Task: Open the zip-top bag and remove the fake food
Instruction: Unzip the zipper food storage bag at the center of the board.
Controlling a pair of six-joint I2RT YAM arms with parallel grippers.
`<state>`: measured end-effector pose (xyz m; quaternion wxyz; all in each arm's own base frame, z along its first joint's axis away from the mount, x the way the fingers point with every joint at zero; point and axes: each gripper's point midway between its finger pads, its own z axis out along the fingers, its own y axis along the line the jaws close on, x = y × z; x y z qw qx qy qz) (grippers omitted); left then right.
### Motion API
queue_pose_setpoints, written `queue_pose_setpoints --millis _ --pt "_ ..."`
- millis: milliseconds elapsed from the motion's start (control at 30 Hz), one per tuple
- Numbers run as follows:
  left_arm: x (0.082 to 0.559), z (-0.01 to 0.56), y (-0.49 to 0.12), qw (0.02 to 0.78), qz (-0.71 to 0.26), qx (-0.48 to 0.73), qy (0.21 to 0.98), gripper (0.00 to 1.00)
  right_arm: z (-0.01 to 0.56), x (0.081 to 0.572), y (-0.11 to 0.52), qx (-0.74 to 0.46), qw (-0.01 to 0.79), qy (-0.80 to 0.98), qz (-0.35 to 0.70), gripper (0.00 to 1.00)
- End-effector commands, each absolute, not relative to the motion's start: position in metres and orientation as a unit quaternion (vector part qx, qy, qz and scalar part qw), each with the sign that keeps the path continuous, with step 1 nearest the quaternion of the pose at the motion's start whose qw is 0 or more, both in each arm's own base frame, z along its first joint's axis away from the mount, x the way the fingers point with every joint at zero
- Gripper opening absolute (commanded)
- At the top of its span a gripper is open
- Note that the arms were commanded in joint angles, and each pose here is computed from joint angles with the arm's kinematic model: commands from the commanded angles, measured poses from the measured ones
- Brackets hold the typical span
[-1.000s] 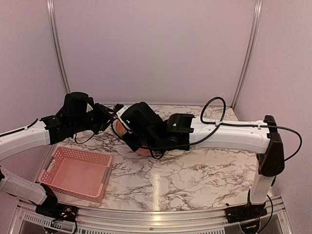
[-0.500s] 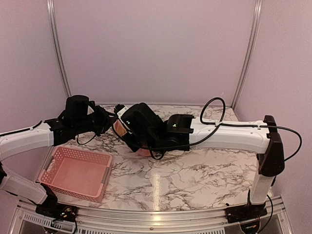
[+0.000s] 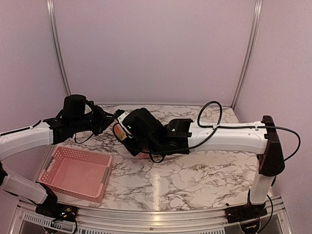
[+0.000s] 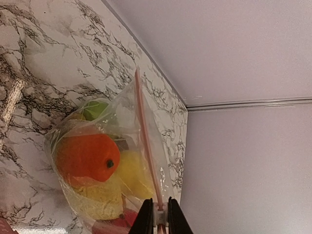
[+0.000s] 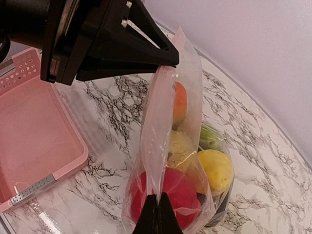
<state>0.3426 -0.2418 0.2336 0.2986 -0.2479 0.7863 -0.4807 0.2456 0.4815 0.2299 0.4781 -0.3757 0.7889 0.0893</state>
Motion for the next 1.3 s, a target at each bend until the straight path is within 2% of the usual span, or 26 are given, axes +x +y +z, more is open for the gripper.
queue_pose_setpoints --millis 0,567,1267 --pt "0.360 0.229 -0.221 0.325 -0.448 -0.259 0.791 0.08 0.239 0.234 0.477 -0.371 0.469 0.793 0.118 0.00" --pt "0.386 0.217 -0.193 0.330 -0.402 -0.258 0.814 0.08 0.233 0.230 0.473 -0.369 0.458 0.799 0.125 0.00" --pt "0.394 0.220 -0.175 0.338 -0.382 -0.246 0.824 0.07 0.235 0.229 0.472 -0.369 0.457 0.799 0.129 0.00"
